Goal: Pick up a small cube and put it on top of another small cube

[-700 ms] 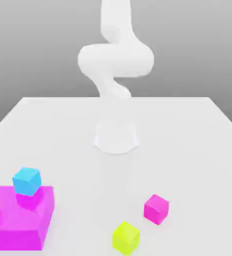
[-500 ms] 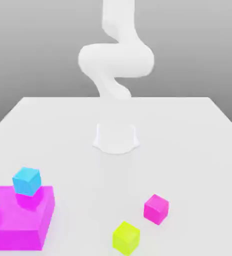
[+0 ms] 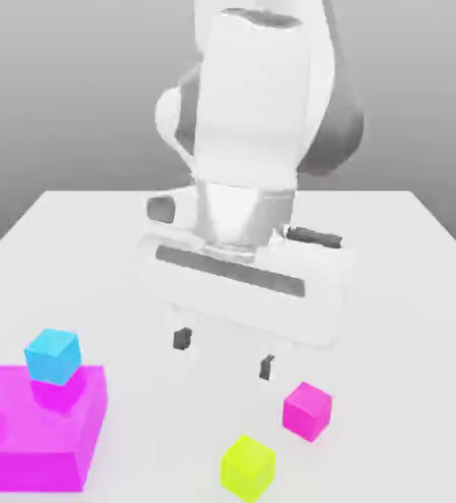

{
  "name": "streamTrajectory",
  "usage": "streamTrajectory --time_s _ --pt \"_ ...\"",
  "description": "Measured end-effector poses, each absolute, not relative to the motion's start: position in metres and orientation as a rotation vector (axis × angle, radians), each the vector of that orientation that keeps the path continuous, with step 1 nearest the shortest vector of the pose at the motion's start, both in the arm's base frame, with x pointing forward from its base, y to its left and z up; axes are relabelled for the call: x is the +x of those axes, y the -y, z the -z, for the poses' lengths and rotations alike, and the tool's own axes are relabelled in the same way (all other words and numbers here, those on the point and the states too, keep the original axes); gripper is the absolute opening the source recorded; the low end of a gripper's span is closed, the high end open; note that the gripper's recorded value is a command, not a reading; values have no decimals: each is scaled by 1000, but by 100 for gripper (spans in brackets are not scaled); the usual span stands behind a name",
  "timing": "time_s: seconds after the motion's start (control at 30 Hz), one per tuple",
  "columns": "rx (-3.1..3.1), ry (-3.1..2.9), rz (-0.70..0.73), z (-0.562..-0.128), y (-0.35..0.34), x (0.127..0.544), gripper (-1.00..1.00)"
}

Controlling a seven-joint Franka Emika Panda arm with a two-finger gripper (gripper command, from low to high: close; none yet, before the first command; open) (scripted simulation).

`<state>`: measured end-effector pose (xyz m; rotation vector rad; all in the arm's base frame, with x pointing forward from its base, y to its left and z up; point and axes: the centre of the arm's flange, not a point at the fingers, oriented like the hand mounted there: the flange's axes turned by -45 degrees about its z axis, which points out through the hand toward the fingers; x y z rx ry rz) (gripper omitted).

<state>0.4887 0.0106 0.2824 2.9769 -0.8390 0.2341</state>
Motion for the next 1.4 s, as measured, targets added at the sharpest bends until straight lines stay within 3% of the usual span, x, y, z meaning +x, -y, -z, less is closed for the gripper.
streamTrajectory --time_s 0.17,0.33,0.37,0.57,0.77,1.13,1.37,1.4 --pt "2974 999 -32 -200 -22 468 0" --pt "2972 1025 -1 -135 -24 465 0" --pt "2972 1024 0 -129 -24 464 -100" --pt "2972 1024 -3 -126 -24 464 -100" --pt "2973 1019 -3 -185 -25 464 -100" --pt "3121 358 2 -238 -106 383 -100" --pt "3126 286 -5 -192 -108 373 -100" --pt "3128 283 -4 -183 -108 372 100"
